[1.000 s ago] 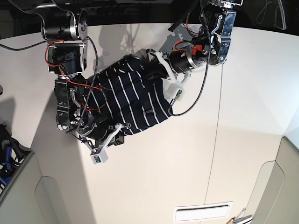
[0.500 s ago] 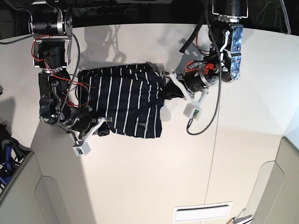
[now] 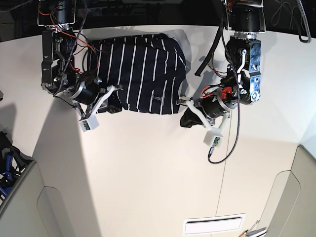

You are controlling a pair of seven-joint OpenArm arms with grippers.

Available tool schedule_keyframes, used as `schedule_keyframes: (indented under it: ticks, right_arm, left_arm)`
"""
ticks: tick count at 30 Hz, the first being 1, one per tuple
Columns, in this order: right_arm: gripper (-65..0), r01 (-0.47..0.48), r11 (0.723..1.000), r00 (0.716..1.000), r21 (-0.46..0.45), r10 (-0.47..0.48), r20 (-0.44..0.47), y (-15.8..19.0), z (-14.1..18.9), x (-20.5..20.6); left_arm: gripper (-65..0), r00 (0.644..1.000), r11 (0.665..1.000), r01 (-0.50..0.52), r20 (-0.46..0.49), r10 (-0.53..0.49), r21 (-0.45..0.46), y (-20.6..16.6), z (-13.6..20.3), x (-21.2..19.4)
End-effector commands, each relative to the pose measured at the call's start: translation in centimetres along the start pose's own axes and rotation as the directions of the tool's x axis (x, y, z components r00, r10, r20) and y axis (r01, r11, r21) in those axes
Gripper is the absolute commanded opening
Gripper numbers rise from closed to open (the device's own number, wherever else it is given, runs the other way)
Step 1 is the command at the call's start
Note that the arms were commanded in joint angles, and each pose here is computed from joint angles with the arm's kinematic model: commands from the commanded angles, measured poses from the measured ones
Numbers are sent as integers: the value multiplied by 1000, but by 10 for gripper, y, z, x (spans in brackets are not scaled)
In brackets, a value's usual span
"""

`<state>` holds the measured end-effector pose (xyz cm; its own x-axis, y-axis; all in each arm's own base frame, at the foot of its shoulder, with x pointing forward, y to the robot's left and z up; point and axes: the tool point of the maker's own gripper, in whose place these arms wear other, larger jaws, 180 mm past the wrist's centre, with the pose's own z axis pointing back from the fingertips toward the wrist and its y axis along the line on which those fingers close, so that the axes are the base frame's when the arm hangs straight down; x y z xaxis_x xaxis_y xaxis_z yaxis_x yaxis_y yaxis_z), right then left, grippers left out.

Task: Fold the T-shirt properly
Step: 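Press and square the folded bundle edges with both grippers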

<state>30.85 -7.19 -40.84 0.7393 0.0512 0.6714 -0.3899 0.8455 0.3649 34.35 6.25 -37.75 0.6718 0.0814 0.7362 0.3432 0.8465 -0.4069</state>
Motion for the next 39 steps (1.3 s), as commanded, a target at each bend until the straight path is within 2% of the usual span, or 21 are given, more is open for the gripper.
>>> schedule_keyframes:
  ticks: [1, 5, 9, 13, 18, 22, 29, 35, 39]
  right_arm:
    - [-650, -25, 1000, 998, 4, 25, 57, 1, 3, 22]
    - [-650, -40, 999, 995, -15, 41, 93, -4, 8, 38]
    - [-650, -20, 998, 991, -51, 26, 132, -19, 16, 53]
    - [-650, -3, 996, 982, -93, 20, 186, -37, 27, 74]
    - [-650, -21, 990, 977, -141, 51, 207, -50, 33, 90]
    - [-650, -14, 990, 979, -139, 42, 201, -51, 30, 89]
    - [-650, 25, 992, 988, -127, -5, 154, -58, 19, 69]
    - [-650, 61, 994, 993, -95, -51, 106, -60, 6, 46]
    - [-650, 66, 993, 994, -95, -57, 96, -60, 6, 42]
  left_arm:
    - [-650, 997, 1000, 28, 66, -27, -10, -1, 4, 26]
    - [-650, 987, 994, 111, 114, -111, 5, 1, 28, 44]
    - [-650, 978, 984, 177, 113, -177, 13, -6, 59, 43]
    - [-650, 969, 961, 240, 95, -228, -135, -50, 87, 15]
    - [-650, 980, 946, 197, 73, -184, -259, -101, 109, -25]
    - [-650, 981, 933, 180, -11, -193, -312, -132, 101, -64]
    - [-650, 981, 940, 140, -83, -174, -312, -146, 76, -98]
    - [-650, 962, 954, 102, -215, -167, -283, -122, 52, -136]
    - [-650, 942, 962, 154, -260, -212, -227, -91, 31, -138]
